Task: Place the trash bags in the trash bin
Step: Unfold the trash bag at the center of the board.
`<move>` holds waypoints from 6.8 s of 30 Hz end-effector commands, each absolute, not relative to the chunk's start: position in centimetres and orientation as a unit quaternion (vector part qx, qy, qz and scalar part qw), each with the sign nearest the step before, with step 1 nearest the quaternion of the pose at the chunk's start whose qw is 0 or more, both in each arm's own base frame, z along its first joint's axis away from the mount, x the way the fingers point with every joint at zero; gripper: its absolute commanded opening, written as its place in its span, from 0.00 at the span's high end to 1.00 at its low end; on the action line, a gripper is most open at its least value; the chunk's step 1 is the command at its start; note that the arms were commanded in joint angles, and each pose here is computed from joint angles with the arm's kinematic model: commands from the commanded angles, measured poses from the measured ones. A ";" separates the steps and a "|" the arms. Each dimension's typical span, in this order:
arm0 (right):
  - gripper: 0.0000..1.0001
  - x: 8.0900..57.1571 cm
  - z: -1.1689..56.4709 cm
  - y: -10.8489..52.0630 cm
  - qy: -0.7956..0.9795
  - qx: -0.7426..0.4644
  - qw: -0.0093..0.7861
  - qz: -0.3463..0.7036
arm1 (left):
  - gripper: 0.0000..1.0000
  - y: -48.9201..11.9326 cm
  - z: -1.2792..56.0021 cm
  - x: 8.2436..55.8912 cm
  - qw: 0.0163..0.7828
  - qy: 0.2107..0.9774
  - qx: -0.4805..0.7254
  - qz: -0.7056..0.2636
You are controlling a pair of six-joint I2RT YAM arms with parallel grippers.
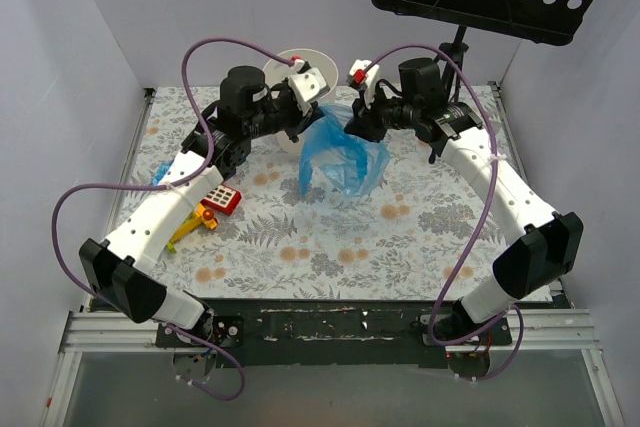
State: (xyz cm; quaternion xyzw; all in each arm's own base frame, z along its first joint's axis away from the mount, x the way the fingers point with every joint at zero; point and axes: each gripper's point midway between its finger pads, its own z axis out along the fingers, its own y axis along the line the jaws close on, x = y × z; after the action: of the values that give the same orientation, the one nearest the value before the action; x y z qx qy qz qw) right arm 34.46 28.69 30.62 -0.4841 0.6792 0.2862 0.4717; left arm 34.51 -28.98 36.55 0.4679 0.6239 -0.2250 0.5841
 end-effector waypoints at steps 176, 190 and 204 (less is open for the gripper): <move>0.99 35.3 24.0 1.9 0.845 -0.203 0.467 -0.163 | 1.00 -21.1 30.6 38.6 0.630 0.666 0.393 -0.074; 0.99 38.0 30.7 2.0 0.816 -0.178 0.525 -0.166 | 1.00 -22.3 33.5 37.5 0.656 0.605 0.436 -0.115; 0.11 28.4 34.6 18.4 0.721 -0.374 0.413 0.412 | 1.00 -22.1 33.3 36.2 0.589 0.728 0.264 -0.229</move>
State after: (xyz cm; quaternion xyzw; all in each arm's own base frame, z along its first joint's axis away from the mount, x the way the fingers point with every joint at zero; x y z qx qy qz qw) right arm 35.29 12.69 36.15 -0.3435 0.7515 0.1329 0.5473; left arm 37.60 -22.80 31.76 0.3183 0.7186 -0.1984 0.5856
